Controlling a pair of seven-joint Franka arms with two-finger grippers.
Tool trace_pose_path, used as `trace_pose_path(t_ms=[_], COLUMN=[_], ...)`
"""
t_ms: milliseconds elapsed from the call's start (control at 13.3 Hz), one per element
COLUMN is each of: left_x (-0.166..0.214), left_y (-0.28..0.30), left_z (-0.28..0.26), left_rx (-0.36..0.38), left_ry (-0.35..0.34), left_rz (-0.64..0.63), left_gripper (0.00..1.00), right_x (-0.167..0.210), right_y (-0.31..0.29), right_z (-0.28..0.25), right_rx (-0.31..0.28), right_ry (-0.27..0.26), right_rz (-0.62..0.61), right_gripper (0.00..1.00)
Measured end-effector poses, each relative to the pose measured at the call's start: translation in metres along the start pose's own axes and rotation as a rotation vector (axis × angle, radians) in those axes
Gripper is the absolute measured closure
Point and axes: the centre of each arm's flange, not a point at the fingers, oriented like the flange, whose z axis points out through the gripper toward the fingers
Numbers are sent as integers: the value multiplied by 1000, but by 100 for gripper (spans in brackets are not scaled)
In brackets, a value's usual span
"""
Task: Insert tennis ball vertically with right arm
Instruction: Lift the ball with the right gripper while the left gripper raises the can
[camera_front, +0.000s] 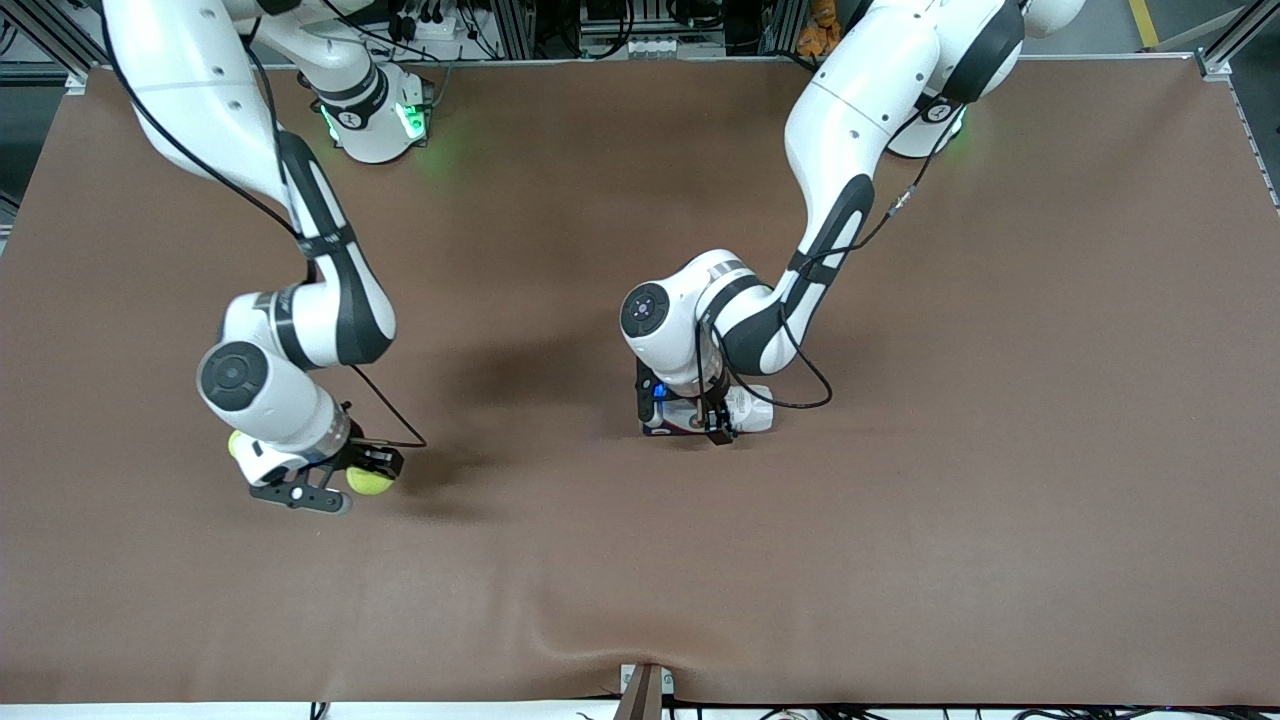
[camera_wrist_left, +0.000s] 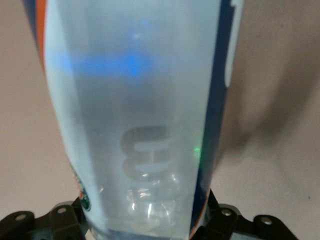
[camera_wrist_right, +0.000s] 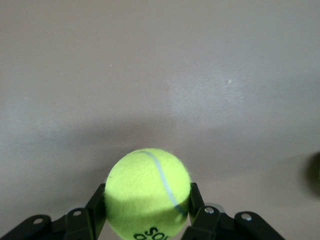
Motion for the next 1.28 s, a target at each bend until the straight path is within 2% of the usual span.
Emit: trace_pose_path(t_ms=[375,676,901,1276], left_x=[3,7,20,16], left_y=[2,0,-1,-19], left_z=[-4,-13,-66,-169], left_rx=[2,12,61,116], left_ry=[7,30,159,492], left_rz=[-3,-3,-22,-206], left_gripper=[18,18,18,19], right_x=[-1,-2,-4,-2], right_y=[18,48,63,71], right_z=[-89,-157,-203,-233], right_rx=[-34,-67,-74,-73], right_ry=[-24,-111,-148,-144], right_rz=[-3,-35,-50,-36], right_gripper=[33,33,33,33])
